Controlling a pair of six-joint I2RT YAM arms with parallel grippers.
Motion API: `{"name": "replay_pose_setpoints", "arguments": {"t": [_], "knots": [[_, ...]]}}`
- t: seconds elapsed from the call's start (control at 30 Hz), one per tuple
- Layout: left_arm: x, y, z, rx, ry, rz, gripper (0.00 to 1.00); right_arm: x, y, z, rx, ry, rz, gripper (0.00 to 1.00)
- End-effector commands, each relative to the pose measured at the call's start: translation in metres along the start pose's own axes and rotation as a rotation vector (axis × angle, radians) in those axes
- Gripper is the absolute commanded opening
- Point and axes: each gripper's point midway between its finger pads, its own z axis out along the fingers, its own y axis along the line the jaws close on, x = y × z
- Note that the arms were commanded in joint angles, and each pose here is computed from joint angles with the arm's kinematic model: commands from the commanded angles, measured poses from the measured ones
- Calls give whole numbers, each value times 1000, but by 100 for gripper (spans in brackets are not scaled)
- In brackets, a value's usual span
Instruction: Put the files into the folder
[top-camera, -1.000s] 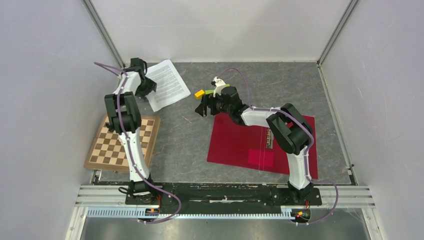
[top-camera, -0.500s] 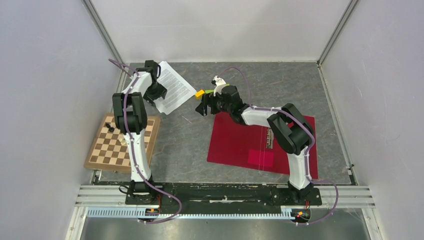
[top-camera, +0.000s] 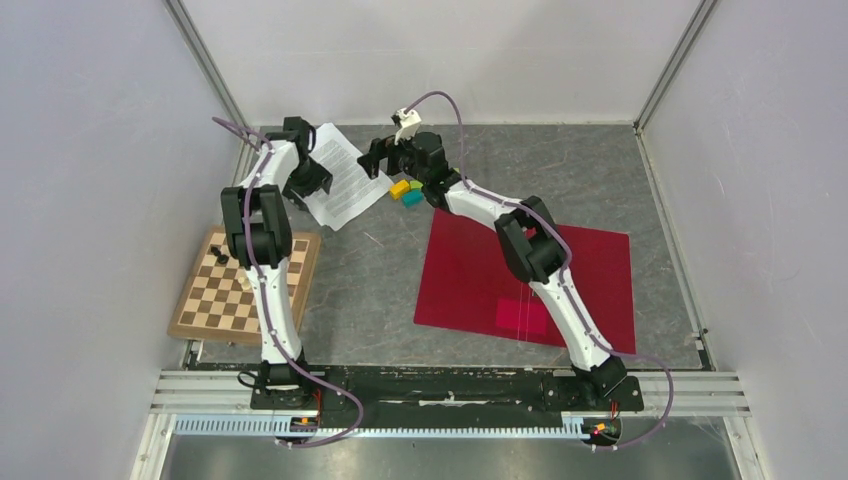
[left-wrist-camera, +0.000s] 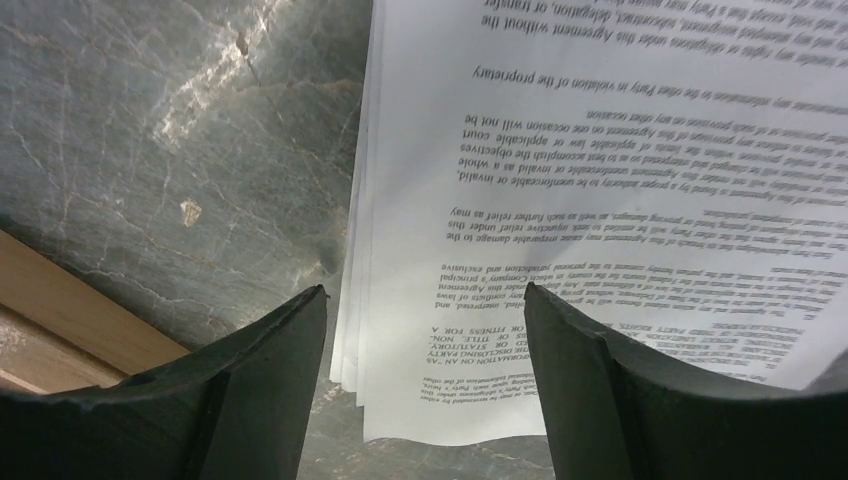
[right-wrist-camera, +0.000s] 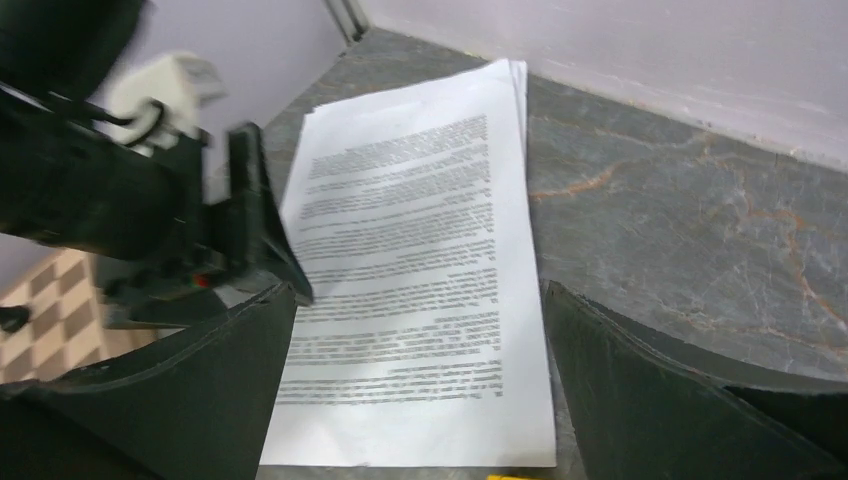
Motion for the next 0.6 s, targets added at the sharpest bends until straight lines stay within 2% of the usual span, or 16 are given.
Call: {"name": "replay_pose_setpoints", "arguments": {"t": [0.0, 0.13, 0.27, 0.57], "knots": [[-33, -17, -27, 128, -57, -20, 80, 6, -30, 22, 44, -137, 30, 98], [-48, -23, -32, 172, -89, -63, 81, 9, -49, 43, 100, -262, 148, 98], [-57, -20, -27, 169, -102, -99, 82, 18, -67, 44, 174, -309, 224, 98], [-62, -9, -3, 125, -92, -176, 83, 67, -50, 47, 124, -111, 270, 98]]}}
